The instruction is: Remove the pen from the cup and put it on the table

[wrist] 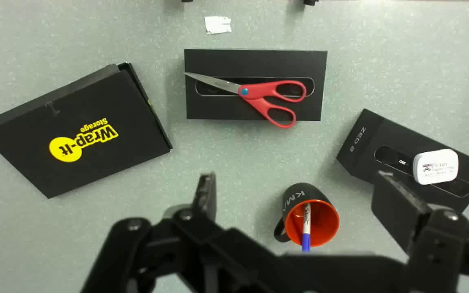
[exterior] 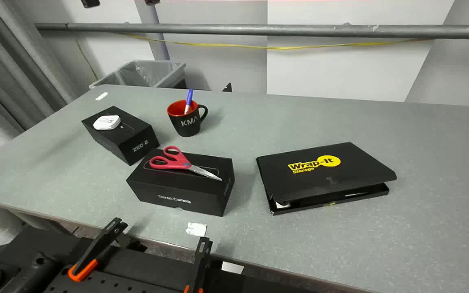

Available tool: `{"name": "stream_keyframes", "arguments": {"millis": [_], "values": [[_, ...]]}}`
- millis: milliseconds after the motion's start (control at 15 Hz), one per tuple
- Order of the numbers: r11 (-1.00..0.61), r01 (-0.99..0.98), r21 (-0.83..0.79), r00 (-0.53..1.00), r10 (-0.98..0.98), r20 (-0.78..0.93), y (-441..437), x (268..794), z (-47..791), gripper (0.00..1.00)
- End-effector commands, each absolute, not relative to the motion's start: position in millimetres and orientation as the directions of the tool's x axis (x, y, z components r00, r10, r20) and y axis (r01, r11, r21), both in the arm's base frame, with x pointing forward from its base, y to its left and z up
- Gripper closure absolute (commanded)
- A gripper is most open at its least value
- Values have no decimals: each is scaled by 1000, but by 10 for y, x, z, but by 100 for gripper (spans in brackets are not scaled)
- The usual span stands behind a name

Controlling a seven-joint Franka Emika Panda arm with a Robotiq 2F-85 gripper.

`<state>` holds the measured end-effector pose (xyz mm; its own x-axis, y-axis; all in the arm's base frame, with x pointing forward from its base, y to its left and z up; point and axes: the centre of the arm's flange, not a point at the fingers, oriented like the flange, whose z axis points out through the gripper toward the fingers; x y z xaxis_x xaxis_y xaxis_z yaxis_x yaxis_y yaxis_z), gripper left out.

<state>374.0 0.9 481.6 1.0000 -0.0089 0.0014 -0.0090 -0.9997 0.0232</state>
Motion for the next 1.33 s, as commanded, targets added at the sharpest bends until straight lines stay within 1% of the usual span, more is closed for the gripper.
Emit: {"name": "stream_keyframes", "arguments": {"millis": [0, 600, 733, 1067, 1267], "values": [[-1000, -9, 23, 1000, -9, 1, 9, 3740, 4815, 0], [-1000, -9, 23, 1000, -9, 1, 9, 3740, 4815, 0], [-1000, -14, 20, 999, -14, 38, -10, 3762, 4788, 0], [-1000, 3, -27, 983, -2, 183, 211, 4500, 4340, 0], [-1000, 8, -11, 979, 6, 205, 364, 4844, 4007, 0]]}}
